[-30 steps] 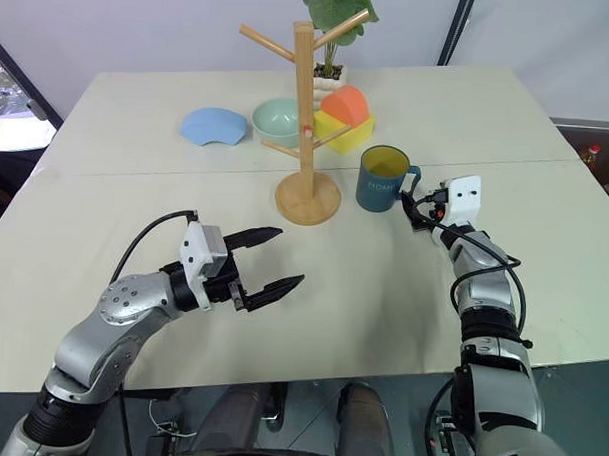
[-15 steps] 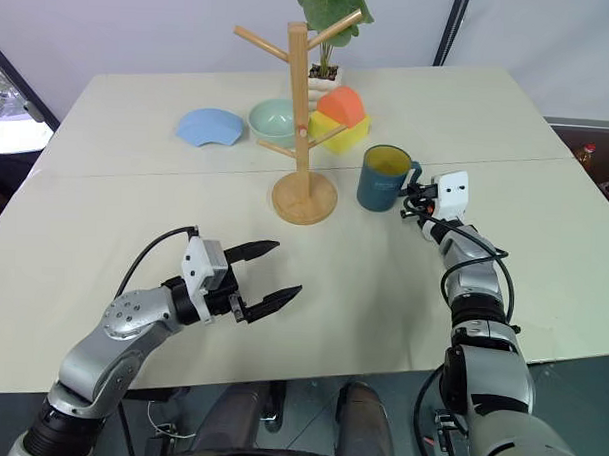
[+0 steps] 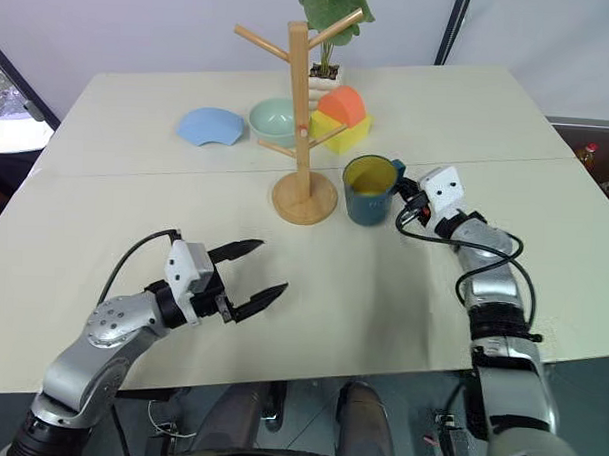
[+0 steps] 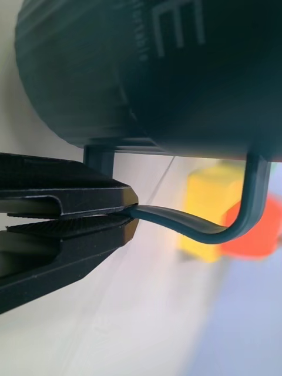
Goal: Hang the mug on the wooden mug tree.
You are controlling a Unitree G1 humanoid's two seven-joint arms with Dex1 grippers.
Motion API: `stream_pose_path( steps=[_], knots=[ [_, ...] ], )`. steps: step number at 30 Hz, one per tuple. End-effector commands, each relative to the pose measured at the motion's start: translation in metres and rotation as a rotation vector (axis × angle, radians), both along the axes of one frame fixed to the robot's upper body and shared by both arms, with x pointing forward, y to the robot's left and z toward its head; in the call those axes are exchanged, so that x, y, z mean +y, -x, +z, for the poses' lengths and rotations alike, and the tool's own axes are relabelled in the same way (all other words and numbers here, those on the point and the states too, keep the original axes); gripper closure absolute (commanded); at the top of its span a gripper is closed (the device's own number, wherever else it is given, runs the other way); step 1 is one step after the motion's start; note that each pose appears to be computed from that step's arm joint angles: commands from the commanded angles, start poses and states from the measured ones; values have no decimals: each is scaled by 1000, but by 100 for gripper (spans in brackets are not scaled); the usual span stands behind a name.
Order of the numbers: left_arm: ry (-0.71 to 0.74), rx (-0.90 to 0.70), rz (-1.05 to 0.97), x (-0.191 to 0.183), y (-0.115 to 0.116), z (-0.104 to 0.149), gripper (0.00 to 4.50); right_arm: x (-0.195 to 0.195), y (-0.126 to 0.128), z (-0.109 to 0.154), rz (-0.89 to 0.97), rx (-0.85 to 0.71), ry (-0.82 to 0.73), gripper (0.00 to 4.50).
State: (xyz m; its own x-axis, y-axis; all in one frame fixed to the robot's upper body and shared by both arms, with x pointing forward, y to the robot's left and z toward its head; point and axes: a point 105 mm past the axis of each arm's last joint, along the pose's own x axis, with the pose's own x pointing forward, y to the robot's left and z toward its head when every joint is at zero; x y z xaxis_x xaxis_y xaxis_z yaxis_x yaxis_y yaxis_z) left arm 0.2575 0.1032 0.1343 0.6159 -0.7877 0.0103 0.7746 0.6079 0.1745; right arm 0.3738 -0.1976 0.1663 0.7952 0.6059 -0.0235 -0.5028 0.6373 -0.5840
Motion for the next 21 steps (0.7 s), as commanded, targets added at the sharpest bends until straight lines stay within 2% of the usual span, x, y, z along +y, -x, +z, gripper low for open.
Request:
stream_pose_path(
  steps=[1,4,8,21],
  knots=[
    [-20,-91,86,20,-14,15,0,31,24,38,159,-118,148,448],
    [-40,-120,120,32,-26,19,0,56,42,59,227,-171,253,448],
    [-17,-141,147,42,-33,28,0,79,50,82,182,-222,332,448],
    [34,-168,190,50,-36,42,0,104,39,111,66,-180,292,448]
  ],
)
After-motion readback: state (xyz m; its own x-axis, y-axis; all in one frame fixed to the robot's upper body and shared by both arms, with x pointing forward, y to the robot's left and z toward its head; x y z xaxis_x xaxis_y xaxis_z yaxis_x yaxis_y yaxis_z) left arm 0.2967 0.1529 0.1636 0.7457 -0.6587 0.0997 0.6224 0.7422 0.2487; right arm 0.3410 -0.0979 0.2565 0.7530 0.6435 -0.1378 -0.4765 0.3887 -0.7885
